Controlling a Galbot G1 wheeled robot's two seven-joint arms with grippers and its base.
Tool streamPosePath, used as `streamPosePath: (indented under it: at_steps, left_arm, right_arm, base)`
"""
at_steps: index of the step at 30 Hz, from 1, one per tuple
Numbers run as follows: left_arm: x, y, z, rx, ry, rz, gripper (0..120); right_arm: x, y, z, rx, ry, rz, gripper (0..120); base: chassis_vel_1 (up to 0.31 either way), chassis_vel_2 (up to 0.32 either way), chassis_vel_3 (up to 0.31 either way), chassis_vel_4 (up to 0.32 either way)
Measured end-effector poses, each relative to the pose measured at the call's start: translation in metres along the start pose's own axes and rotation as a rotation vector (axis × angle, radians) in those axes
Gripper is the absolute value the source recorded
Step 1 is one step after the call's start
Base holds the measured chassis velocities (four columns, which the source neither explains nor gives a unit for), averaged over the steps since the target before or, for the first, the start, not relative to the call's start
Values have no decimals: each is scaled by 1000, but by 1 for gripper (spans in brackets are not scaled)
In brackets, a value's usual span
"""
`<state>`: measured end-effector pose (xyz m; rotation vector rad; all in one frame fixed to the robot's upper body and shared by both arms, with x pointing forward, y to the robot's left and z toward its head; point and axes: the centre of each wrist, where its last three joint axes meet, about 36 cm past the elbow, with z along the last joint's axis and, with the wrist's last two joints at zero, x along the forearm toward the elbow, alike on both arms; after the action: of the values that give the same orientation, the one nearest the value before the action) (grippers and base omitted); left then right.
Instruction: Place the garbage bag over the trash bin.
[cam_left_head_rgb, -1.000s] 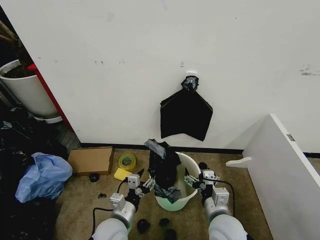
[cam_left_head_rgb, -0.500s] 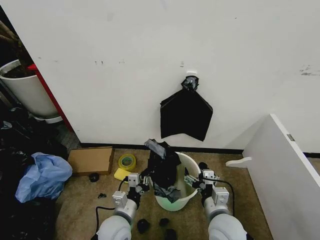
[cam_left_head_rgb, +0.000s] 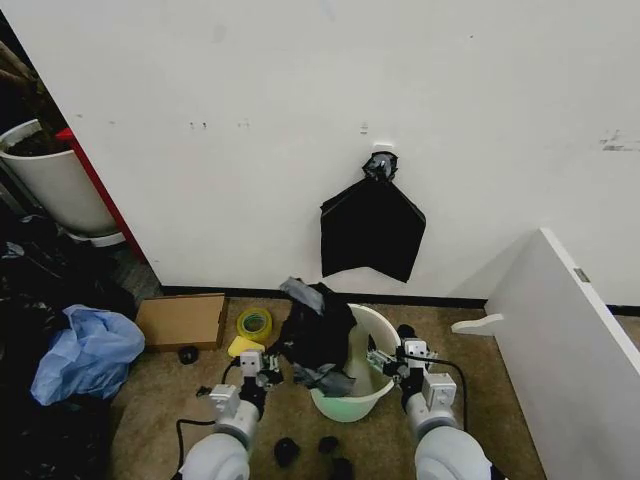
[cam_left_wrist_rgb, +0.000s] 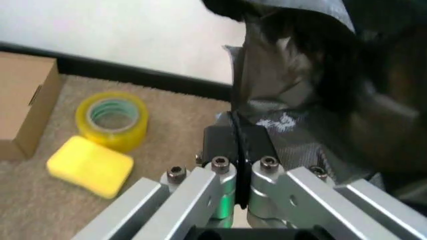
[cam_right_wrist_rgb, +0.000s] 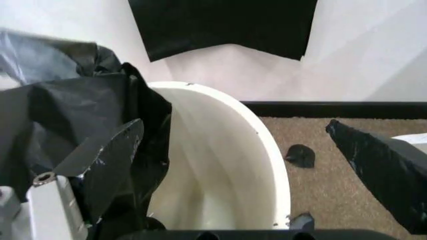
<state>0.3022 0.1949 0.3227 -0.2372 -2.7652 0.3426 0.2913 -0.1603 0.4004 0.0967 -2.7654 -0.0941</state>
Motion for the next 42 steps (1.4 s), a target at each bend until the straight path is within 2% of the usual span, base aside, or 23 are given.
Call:
streamPosePath:
  at_steps: [6, 11, 13, 14, 21, 22, 27, 31, 33, 37, 42]
  left_arm:
    - [-23, -3, 17, 6, 28, -23, 0]
    - [-23, -4, 17, 5, 38, -24, 3]
    - [-16, -5, 12, 1, 35, -22, 12]
    - [-16, -5, 12, 1, 35, -22, 12]
    - [23, 1, -13, -46, 10, -18, 41]
    - [23, 1, -13, -46, 10, -18, 41]
    - [53, -13, -37, -43, -20, 30, 63]
    - [60, -26, -51, -35, -25, 77, 74]
    - [54, -34, -52, -37, -10, 98, 82]
    - [29, -33, -47, -44, 31, 82, 98]
    - [6, -37, -44, -49, 62, 74, 100]
  right_arm:
    - [3, -1, 0, -3, 3, 4, 100]
    - [5, -2, 0, -4, 2, 8, 100]
    - [5, -1, 0, -5, -1, 9, 100]
    - [5, -1, 0, -5, -1, 9, 100]
    - [5, 2, 0, -7, -5, 3, 100]
    - [5, 2, 0, -7, -5, 3, 100]
    - [9, 2, -1, -10, -9, 4, 100]
    - [12, 2, -2, -11, -9, 4, 100]
    - [13, 3, -3, -16, -9, 4, 100]
    - [18, 2, -6, -27, -10, 7, 100]
    - [18, 0, -7, -30, -7, 22, 100]
  base:
    - [0, 0, 0, 0]
    - [0, 0, 0, 0]
    - [0, 0, 0, 0]
    - [0, 0, 0, 0]
    - [0, 0, 0, 0]
    - [0, 0, 0, 0]
    - [0, 0, 0, 0]
    - [0, 0, 0, 0]
    - [0, 0, 0, 0]
    - [0, 0, 0, 0]
    - [0, 0, 0, 0]
